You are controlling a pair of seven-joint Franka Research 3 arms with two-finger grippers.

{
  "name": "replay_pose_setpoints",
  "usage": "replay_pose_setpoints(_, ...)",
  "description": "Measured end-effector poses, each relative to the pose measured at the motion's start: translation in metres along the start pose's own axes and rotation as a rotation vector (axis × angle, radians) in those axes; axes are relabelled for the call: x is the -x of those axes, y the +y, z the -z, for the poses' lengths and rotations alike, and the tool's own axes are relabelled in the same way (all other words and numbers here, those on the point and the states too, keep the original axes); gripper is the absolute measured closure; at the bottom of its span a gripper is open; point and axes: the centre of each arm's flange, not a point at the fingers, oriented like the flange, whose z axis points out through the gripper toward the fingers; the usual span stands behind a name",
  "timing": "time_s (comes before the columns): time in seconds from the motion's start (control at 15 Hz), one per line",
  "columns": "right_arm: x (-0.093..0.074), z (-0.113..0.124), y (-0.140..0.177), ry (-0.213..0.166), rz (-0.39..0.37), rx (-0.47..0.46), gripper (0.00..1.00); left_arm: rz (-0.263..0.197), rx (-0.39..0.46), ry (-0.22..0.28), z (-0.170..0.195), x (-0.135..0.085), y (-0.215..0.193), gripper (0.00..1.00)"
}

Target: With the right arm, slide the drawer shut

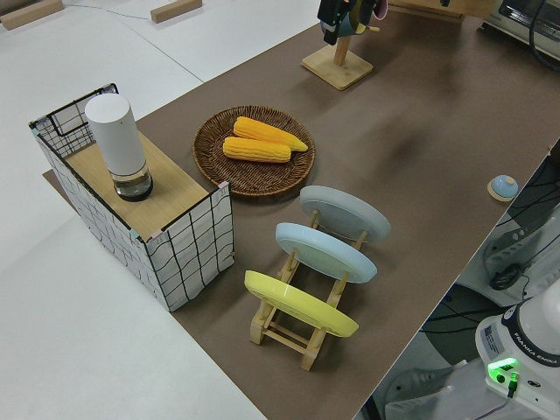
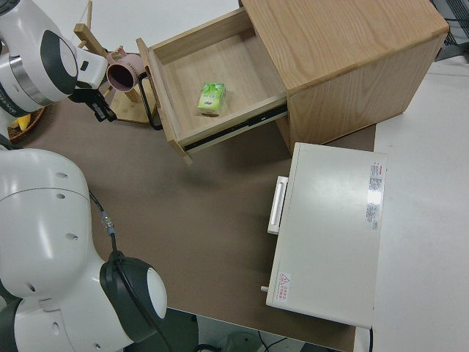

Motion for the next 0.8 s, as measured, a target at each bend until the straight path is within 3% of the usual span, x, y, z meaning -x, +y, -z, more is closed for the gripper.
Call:
replay_pose_setpoints(0.47,-0.026,-0.017,-0.003,0.009,-0.112,-0.009,0.99,0.000,0.000,0.000,0.000,0.000,0.000,0.00)
replay_pose_setpoints(0.8,-0.046,-0.024,-0.008,0.014,-0.151,-0.060,0.99,0.000,0.000,0.000,0.000,0.000,0.000,0.00)
